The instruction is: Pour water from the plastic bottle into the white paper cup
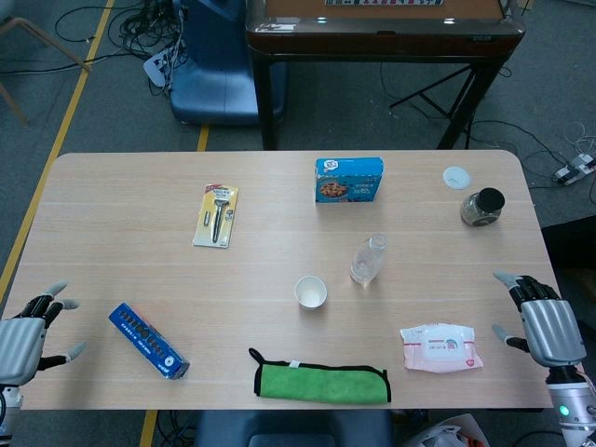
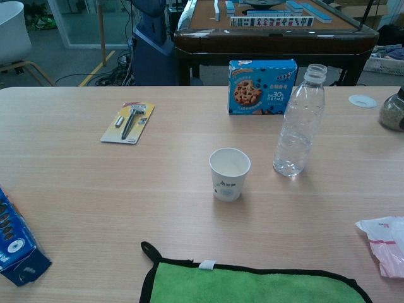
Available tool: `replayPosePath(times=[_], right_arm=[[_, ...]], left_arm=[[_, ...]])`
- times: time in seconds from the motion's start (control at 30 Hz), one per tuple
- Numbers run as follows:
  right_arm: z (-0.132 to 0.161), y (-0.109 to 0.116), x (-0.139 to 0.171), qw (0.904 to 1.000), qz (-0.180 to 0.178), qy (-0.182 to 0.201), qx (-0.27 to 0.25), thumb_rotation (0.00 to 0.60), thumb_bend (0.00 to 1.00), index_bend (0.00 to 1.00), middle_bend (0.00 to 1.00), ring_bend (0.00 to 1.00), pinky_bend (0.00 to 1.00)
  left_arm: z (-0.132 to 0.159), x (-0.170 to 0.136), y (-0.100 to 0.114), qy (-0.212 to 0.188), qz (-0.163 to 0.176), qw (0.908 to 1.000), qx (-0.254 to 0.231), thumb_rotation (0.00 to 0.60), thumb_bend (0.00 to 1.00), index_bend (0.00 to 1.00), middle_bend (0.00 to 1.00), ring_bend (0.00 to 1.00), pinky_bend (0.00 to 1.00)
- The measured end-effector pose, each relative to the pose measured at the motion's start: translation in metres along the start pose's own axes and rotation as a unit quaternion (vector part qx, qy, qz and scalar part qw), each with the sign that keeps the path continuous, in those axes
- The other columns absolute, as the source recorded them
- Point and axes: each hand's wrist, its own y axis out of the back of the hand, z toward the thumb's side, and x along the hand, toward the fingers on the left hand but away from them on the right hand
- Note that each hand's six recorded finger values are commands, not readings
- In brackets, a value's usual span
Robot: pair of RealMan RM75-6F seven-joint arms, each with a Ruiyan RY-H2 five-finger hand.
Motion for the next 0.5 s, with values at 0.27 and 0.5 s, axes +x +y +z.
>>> replayPosePath(times=[0.27, 0.5], right_arm=[[0.0, -0.004, -0.003, 1.0, 0.008, -0.001, -0.002, 0.6, 0.03, 0.23, 0.29, 0.23, 0.35], [0.0, -0.009, -0.011, 0.9997, 0.009, -0.002, -0.021, 0.6, 0.03, 0.23, 0.29, 0.23, 0.35]], left_arm=[[-0.001, -0.001, 0.002, 0.003, 0.002, 1.0, -0.008, 0.6, 0.11, 0.37, 0.19, 0.26, 0.54], [0.001, -0.003, 0.0, -0.002, -0.007, 1.0, -0.005, 0.6, 0.11, 0.37, 0.22, 0.28, 0.55]])
